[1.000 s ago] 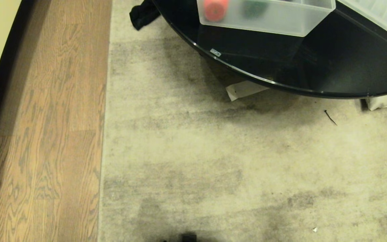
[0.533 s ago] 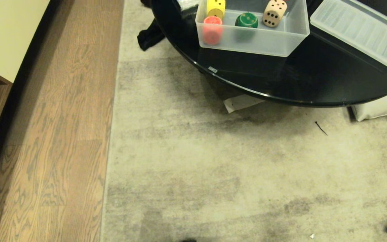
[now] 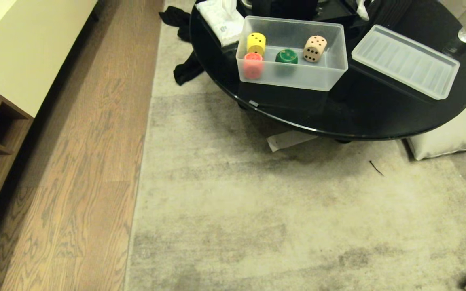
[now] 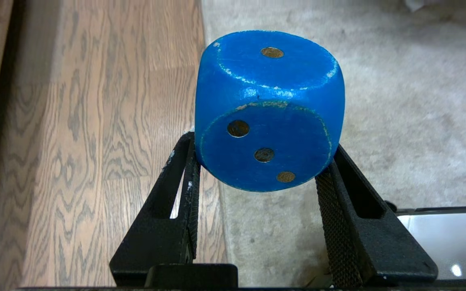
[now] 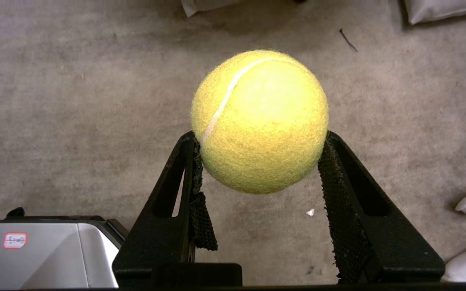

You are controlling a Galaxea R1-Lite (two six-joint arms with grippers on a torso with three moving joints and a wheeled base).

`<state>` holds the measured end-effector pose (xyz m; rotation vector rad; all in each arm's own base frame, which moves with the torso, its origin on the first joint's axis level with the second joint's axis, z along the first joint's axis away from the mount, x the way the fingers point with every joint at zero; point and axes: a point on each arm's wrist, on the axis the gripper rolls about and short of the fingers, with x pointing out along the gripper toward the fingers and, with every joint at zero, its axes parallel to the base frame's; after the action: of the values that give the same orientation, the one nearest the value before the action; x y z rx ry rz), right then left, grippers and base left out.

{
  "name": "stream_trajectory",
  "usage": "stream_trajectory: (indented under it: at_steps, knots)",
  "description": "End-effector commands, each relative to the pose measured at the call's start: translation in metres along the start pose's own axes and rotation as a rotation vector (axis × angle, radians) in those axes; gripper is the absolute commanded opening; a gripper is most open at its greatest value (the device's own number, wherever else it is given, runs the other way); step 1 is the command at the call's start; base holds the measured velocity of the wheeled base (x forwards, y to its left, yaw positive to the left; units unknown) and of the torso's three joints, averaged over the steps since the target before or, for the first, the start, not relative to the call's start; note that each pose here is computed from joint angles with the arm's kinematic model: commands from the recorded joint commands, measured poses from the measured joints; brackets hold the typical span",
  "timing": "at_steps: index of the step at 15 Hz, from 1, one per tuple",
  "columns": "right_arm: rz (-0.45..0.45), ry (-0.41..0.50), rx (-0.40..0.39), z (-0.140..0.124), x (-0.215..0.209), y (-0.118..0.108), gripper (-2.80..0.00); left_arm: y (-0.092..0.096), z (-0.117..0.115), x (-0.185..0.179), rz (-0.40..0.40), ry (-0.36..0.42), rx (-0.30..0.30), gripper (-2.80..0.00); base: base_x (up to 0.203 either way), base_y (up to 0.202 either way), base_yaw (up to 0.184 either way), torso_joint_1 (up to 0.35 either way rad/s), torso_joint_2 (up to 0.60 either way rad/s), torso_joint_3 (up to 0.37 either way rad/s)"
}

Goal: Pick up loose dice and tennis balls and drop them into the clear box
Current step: Put the toys in the box

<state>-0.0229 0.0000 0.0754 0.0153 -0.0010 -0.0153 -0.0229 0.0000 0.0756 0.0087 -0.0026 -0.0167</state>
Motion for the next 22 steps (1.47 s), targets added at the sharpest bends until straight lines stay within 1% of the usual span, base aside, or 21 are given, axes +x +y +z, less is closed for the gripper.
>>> stream_trajectory:
  at_steps: [1, 22]
  knots:
    - [0.000, 0.001, 0.000, -0.0004, 0.0001, 0.0000, -2.80, 0.0000, -0.0008, 0.0002, 0.000, 0.003, -0.001, -2.80, 0.000, 0.000, 0.000, 0.007, 0.00, 0.207]
    - [0.000, -0.001, 0.000, 0.0000, 0.0000, 0.0000, -2.80, 0.0000, -0.0008, 0.0002, 0.000, 0.003, -0.006, -2.80, 0.000, 0.000, 0.000, 0.002, 0.00, 0.203]
